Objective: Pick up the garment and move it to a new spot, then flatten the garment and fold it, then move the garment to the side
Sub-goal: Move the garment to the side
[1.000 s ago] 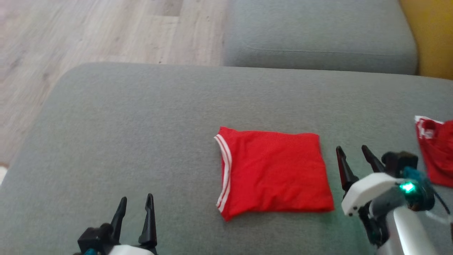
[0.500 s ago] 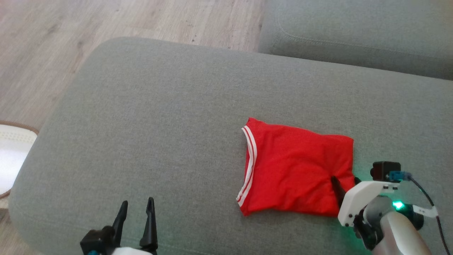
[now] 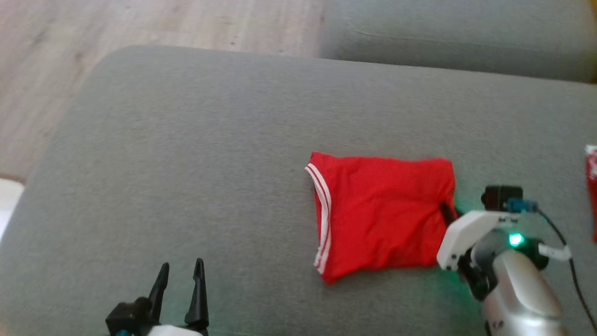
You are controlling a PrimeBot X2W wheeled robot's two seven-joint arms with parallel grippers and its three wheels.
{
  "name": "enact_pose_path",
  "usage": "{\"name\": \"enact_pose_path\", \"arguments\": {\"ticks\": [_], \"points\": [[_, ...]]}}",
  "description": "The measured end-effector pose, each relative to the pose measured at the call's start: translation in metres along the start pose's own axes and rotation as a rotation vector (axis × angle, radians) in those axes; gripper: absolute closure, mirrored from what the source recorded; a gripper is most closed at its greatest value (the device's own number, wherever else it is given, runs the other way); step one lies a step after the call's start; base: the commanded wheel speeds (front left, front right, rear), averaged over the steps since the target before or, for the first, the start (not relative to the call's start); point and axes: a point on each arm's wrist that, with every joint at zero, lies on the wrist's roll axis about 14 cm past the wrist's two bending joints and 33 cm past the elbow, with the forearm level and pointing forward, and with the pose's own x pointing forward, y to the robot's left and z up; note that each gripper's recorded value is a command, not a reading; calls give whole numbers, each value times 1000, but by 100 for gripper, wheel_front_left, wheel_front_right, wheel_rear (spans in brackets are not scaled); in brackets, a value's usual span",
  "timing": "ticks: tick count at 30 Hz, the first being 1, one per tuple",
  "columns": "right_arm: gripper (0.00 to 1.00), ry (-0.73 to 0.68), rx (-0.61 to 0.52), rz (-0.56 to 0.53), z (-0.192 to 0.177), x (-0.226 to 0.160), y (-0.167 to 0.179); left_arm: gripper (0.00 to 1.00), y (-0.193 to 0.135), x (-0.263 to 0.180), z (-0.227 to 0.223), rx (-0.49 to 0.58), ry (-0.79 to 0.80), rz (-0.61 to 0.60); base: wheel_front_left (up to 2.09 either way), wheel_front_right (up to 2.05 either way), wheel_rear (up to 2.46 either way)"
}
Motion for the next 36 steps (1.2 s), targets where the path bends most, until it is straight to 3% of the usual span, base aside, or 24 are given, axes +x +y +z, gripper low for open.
{"name": "enact_pose_path", "arguments": {"ticks": [5,9,14,23,29,36], "points": [[100,-101,-21,-71,33,-9,-29,0,-25,18,1,20,12,-85,0,0,0],[100,-173,-30,-173,54,-29,-75,0,-56,40,8,40,4,-179,0,0,0],[100,-199,-7,-308,55,-62,-129,0,-100,65,8,71,16,-313,0,0,0],[100,-232,15,-454,55,-104,-180,0,-160,92,-15,101,93,-489,0,0,0],[100,-224,14,-471,54,-106,-186,0,-166,97,-25,100,126,-506,0,0,0],[100,-280,-37,-485,107,-104,-201,0,-151,94,-14,106,94,-461,0,0,0]]}}
